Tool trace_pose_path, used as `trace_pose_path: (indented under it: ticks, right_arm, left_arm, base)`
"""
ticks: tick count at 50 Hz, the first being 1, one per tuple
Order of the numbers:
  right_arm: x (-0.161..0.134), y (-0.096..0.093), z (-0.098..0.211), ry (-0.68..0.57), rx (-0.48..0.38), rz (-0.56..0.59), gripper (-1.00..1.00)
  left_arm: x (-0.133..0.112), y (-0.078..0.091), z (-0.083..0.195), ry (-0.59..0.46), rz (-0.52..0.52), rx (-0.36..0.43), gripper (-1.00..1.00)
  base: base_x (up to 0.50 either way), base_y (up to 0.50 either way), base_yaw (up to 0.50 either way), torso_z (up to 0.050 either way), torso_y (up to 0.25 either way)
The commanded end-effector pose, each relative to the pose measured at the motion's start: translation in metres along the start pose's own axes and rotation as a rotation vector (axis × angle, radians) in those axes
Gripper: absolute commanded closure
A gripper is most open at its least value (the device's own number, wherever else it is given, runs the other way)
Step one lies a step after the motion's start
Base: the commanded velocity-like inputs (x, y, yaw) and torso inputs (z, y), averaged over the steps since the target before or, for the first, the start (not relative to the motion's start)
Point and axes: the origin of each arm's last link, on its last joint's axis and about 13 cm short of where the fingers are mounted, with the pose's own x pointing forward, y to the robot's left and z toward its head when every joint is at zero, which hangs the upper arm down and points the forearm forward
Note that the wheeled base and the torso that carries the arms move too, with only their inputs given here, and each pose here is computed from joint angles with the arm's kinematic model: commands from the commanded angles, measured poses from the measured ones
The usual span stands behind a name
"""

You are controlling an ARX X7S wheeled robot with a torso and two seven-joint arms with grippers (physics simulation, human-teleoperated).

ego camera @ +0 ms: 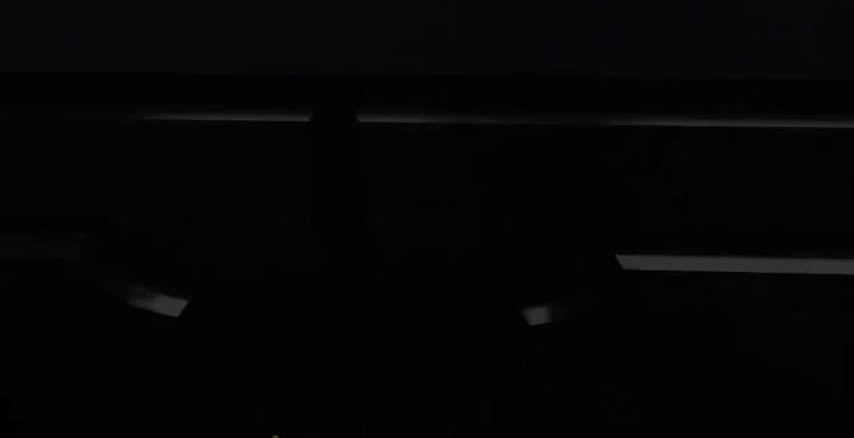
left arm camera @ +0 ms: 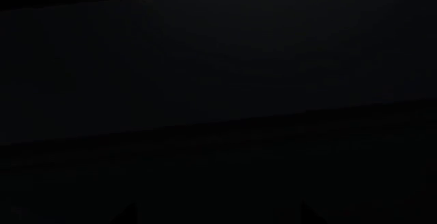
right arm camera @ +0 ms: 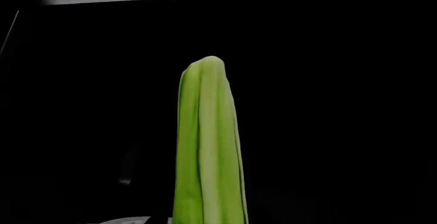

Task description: Pick the celery from the counter and place it in the microwave.

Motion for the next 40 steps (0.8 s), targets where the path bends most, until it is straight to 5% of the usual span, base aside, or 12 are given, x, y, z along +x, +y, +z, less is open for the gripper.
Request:
trace_pose_path:
  ticks: [1, 40]
  right_arm:
    - [0.032, -0.002, 0.020, 0.001, 0.000, -0.006, 1.00]
    - [0.082, -0.005, 0.047, -0.019, -0.018, -0.033, 1.00]
  left_arm:
    - [-0.002, 0.000, -0.002, 0.004, 0.003, -0.002, -1.00]
    - [-0.002, -0.002, -0.007, 0.012, 0.009, -0.007, -1.00]
  base:
    - [0.00, 0.00, 0.00, 0.000, 0.000]
    - [0.00, 0.00, 0.00, 0.000, 0.000]
